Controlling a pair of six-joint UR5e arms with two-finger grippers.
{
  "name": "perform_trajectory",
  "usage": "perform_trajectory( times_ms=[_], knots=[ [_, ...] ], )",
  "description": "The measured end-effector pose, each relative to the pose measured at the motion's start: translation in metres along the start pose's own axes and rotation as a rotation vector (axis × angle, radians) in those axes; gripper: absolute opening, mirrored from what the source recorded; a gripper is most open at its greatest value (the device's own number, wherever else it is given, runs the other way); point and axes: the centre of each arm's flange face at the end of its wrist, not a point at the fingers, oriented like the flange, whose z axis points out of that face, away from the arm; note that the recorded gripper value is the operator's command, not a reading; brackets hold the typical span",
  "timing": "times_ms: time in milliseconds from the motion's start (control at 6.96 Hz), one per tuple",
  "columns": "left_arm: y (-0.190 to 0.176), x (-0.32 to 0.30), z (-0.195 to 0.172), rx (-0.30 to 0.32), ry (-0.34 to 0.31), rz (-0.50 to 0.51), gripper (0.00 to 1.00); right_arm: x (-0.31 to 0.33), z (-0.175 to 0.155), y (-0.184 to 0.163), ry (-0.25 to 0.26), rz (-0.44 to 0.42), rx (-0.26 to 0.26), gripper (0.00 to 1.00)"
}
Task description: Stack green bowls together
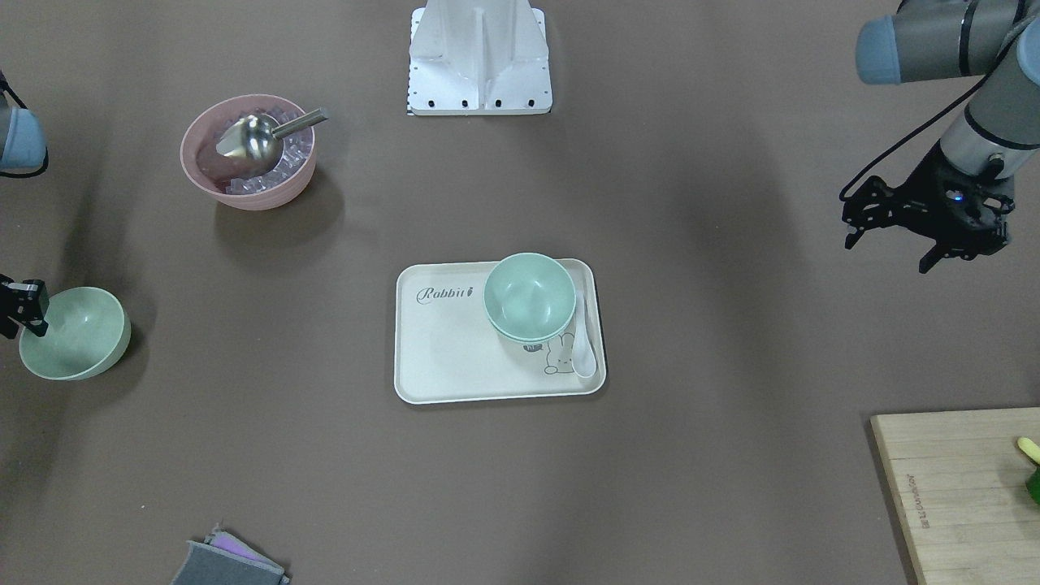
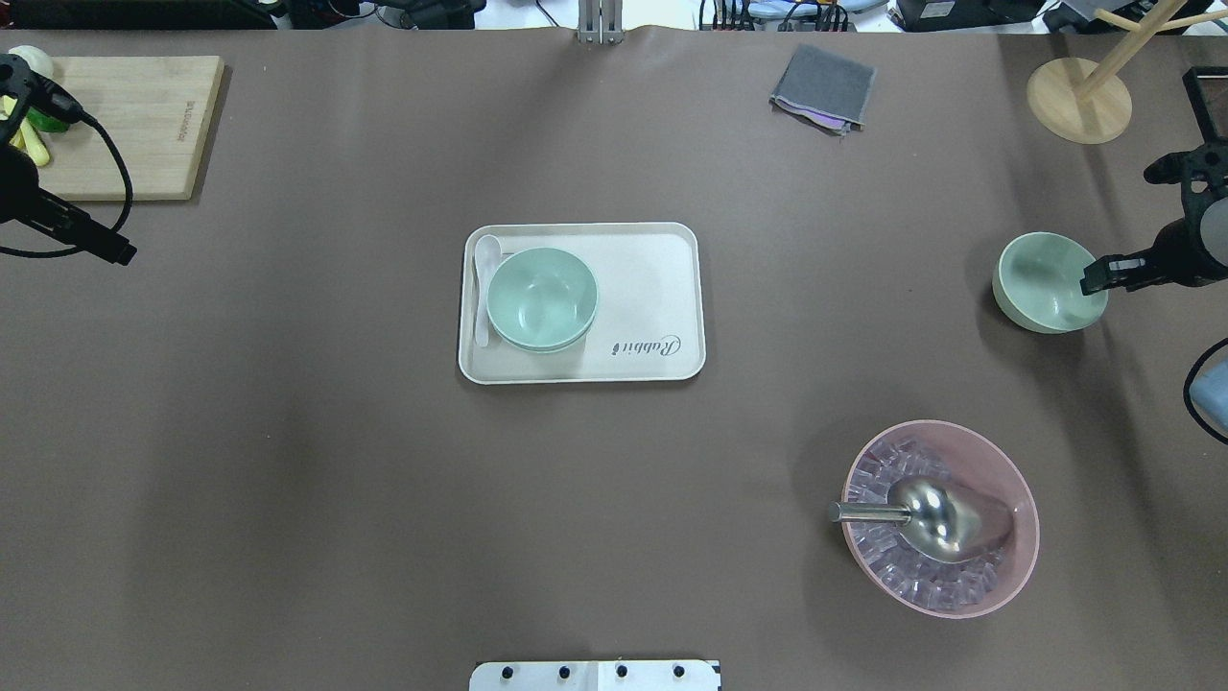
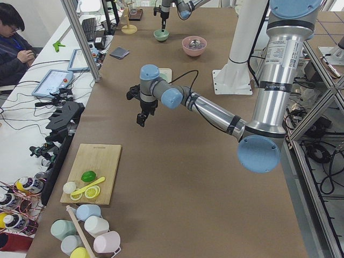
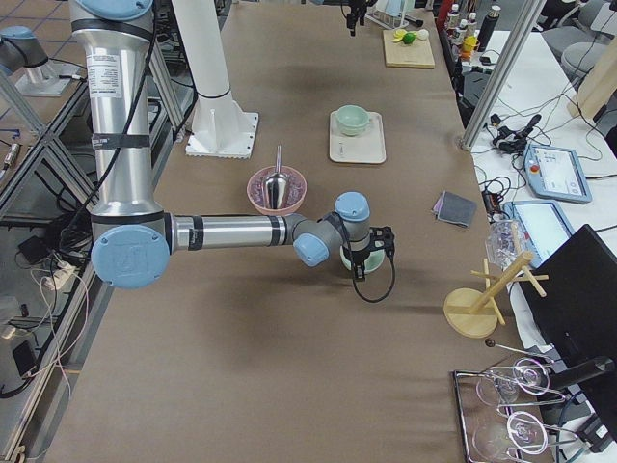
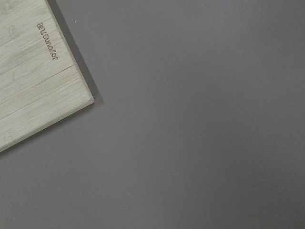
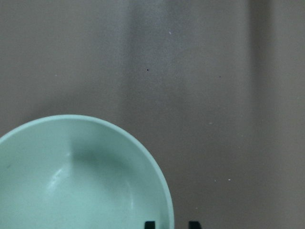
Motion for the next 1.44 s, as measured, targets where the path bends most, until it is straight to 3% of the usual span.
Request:
perform_trajectory(
  times_ms=[144,287,431,1006,1293,1437],
  knots=[
    [0.0,0.0,0.001,-0.001,0.0,-0.001,0.99,-0.002,0.001,0.0,0.0,-0.003,0.0,0.22],
    [0.0,0.0,0.001,-0.002,-0.001,-0.002,0.99,-0.003,0.001,-0.001,-0.001,-0.005,-0.001,0.15],
    [0.0,0.0,0.002,-0.002,-0.002,-0.003,0.99,-0.005,0.001,-0.001,-0.003,-0.007,0.0,0.0],
    [-0.001,-0.015,-0.002,0.01,-0.01,-0.02,0.99,-0.046,-0.021,-0.033,-0.062,-0.038,0.028,0.0],
    [0.012,-0.06,0.012,-0.039,-0.003,-0.108,0.99,-0.09,-0.051,-0.076,-0.118,0.005,0.002,0.0],
    [0.026,-0.095,0.004,-0.055,0.032,-0.165,0.99,-0.118,-0.072,-0.095,-0.126,0.026,-0.01,0.0]
  ],
)
